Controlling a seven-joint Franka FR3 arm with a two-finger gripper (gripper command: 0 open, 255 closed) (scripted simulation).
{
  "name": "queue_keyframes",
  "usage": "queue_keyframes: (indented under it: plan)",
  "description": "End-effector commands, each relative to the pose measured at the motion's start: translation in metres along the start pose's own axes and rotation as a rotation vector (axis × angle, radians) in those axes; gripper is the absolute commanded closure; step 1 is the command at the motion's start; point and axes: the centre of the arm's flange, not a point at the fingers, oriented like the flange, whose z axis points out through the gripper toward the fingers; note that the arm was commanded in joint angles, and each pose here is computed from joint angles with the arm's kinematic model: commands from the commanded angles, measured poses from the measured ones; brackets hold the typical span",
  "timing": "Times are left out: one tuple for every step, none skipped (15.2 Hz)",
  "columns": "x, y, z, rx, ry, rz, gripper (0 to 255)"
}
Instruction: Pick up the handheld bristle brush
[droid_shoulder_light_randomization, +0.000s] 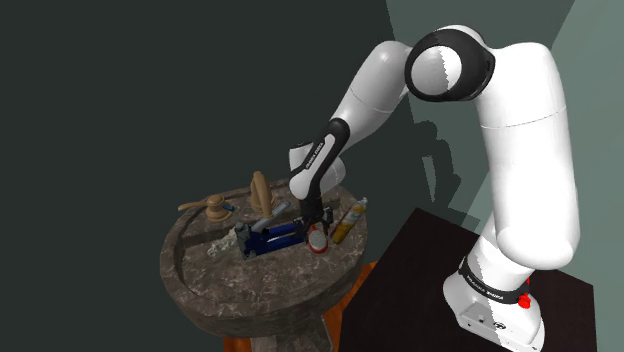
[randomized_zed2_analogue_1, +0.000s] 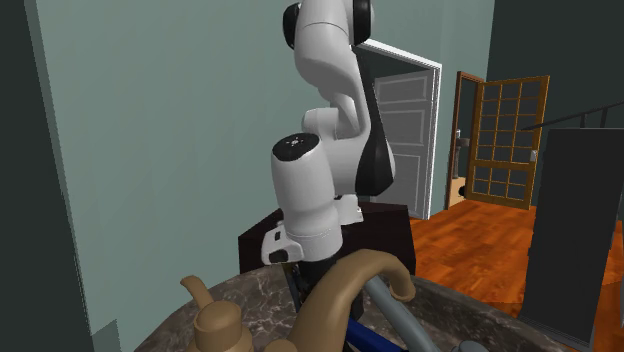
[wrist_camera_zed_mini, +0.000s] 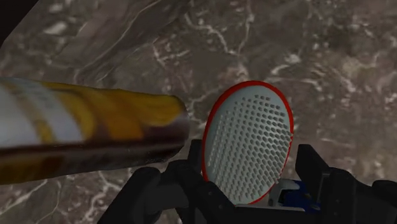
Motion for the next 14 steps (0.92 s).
queue_keyframes:
  plan:
    - [0.000,0.004,-0.008,0.003,0.007,0.011,255]
    - [-0.001,0.004,-0.013,0.003,0.007,0.011,255]
    - [-0.003,0.004,-0.019,0.003,0.007,0.011,255]
    - [-0.004,0.004,-0.024,0.003,0.007,0.011,255]
    - [-0.006,0.004,-0.029,0.003,0.007,0.011,255]
    - [-0.007,0.004,-0.034,0.003,0.007,0.011,255]
    - [-0.009,0.004,-0.039,0.003,0.007,0.011,255]
    - [-0.010,0.004,-0.044,0.003,0.007,0.011,255]
    - [-0.012,0.004,-0.049,0.003,0.007,0.011,255]
    - [-0.013,0.004,-0.054,0.003,0.007,0.011,255]
    - [-0.014,0.004,-0.059,0.003,0.007,0.011,255]
    - [-0.016,0.004,-0.064,0.003,0.007,0.011,255]
    - [-0.016,0.004,-0.065,0.003,0.007,0.011,255]
    - [-0.016,0.004,-0.065,0.003,0.007,0.011,255]
